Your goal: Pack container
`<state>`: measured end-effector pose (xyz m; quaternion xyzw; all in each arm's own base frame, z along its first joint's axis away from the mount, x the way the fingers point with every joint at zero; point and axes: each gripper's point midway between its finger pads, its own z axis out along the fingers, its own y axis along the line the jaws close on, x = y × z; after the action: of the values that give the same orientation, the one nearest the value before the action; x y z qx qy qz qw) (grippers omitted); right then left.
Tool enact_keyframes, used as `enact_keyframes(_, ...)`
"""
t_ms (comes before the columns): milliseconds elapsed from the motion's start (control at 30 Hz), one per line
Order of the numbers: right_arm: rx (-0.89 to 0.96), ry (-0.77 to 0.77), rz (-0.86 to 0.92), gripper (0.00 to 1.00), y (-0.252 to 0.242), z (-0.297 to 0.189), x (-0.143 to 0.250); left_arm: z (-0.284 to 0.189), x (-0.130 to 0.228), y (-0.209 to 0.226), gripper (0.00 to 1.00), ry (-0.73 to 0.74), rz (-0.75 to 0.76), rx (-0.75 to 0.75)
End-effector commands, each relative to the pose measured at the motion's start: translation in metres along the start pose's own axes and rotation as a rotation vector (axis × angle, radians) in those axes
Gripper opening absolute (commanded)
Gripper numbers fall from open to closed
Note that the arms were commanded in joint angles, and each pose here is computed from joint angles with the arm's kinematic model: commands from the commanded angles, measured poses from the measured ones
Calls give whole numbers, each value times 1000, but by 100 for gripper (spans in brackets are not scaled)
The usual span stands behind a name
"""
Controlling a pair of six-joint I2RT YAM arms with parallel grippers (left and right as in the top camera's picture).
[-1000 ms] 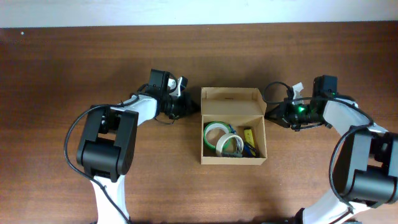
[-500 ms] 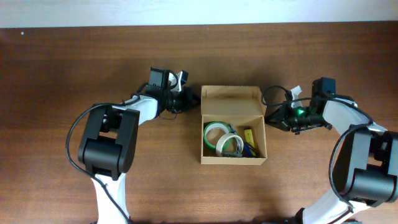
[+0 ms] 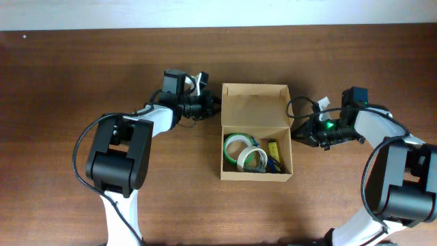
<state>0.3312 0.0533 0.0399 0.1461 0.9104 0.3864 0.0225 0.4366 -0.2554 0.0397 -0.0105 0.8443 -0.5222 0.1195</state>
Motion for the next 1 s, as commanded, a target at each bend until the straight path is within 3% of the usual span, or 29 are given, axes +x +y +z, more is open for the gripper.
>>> enact_keyframes(0,20,-3,-39,4,-2,-1,-4,2,9,-10,2,55,-4,81)
enact_keyframes(200,3,-39,-4,5,-10,-14,-10,-4,8,-29,2,81,29,179)
enact_keyframes(333,-12,-81,17,18,-14,-32,-16,-7,8,-34,2,91,35,209)
enact_keyframes(467,-20,-144,-3,24,-13,-67,-26,-8,9,-36,2,104,36,225)
enact_keyframes(733,2,-252,-79,25,10,-155,-38,-15,12,-58,2,142,92,321)
enact_keyframes(967,106,-265,-108,27,19,-192,-38,-33,11,-99,2,175,185,438)
